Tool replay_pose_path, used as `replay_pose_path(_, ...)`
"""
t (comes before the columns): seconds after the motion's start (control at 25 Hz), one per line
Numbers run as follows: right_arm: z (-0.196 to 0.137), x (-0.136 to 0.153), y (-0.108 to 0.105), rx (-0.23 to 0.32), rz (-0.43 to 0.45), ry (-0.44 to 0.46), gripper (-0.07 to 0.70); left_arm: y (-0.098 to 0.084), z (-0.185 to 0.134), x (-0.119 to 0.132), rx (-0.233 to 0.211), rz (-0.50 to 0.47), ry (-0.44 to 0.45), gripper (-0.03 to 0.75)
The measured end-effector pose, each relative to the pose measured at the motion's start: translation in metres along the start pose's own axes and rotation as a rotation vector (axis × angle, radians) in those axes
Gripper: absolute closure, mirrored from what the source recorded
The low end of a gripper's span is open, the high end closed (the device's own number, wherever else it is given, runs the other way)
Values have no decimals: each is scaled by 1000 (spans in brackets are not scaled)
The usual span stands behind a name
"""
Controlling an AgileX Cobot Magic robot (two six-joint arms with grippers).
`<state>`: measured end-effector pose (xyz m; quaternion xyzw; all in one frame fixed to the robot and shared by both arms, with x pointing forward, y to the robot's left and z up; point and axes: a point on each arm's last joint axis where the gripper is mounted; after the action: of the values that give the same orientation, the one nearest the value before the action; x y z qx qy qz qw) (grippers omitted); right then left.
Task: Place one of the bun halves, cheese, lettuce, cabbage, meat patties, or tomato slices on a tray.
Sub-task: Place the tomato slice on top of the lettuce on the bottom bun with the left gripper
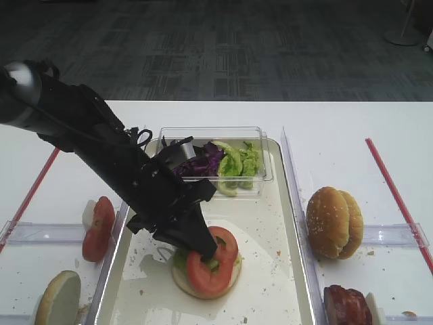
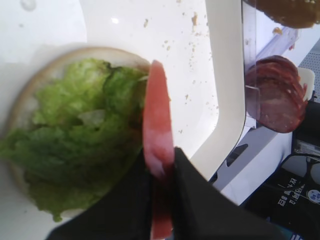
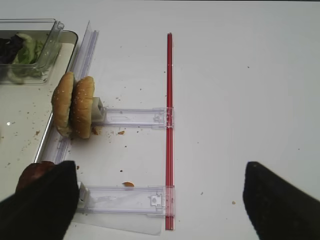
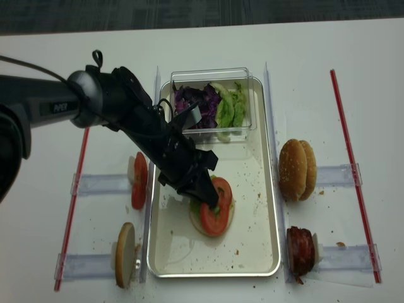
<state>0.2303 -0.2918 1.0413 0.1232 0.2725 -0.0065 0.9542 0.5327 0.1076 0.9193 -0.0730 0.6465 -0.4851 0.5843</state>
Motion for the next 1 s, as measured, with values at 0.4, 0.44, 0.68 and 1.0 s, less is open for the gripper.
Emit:
replay_pose_path(0.4, 0, 0, 0, 2, 0, 0, -46, 0, 0, 0, 0, 2, -1, 606)
replay_pose_path(0.44, 0, 0, 0, 2, 0, 0, -46, 0, 0, 0, 0, 2, -1, 588)
replay_pose_path(0.68, 0, 0, 0, 2, 0, 0, -46, -1, 0, 0, -5, -9, -4, 513)
replay_pose_path(1.0, 0, 0, 0, 4, 0, 0, -46, -3, 0, -1, -4, -32, 6, 485)
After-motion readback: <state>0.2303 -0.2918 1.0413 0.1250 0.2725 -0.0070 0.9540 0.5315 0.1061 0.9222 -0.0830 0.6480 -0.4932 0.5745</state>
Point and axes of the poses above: a point on each arm's last joint axis where the gripper is mounted, x pointing out along that axis toward the gripper, y along the wrist's bending axis when the last joint is at zero, z = x × y, and after that the axes turned 14 degrees about x, right-handed
